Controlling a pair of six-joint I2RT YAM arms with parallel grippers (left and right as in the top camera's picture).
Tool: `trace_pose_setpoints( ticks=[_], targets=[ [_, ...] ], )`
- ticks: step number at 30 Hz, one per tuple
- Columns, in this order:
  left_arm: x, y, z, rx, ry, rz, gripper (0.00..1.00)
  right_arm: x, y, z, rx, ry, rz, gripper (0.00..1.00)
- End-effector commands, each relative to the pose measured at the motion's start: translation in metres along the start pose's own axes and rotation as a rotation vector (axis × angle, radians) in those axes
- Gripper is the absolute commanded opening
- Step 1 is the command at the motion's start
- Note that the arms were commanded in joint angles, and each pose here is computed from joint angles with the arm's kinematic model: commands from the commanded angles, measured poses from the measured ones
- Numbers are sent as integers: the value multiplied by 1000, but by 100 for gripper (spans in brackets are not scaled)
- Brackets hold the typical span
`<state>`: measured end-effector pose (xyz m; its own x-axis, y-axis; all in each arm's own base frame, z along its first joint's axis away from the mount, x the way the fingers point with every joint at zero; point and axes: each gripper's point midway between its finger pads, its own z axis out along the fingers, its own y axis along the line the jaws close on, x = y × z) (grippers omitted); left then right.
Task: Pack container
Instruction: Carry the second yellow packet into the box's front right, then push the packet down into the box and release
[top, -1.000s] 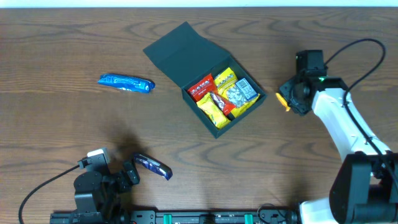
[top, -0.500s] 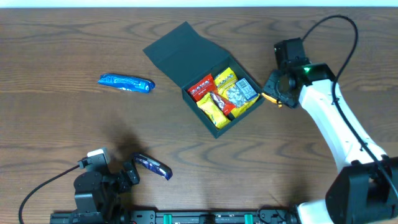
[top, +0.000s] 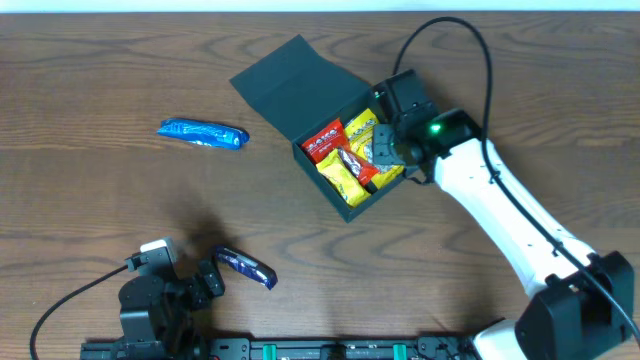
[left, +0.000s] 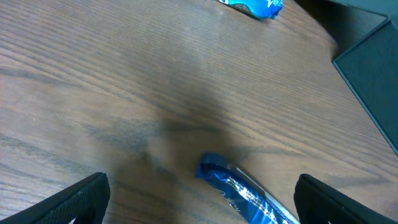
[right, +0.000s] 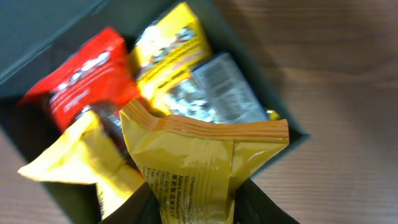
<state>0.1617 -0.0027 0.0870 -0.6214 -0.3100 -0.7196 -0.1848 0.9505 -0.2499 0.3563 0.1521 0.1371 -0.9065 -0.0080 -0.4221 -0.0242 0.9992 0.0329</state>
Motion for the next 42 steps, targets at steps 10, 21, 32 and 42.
trace_pose_setpoints(
  ticks=[10,21,32,42],
  targets=[
    [19,7,3,-26,70,2,95,28,35,35,-105,133,-455,29],
    [19,7,3,-26,70,2,95,24,29,36,-213,144,-551,31],
    [19,7,3,-26,70,2,96,39,37,37,-314,179,-720,38],
    [19,7,3,-26,70,2,95,41,28,49,-275,213,-706,22]
  ],
)
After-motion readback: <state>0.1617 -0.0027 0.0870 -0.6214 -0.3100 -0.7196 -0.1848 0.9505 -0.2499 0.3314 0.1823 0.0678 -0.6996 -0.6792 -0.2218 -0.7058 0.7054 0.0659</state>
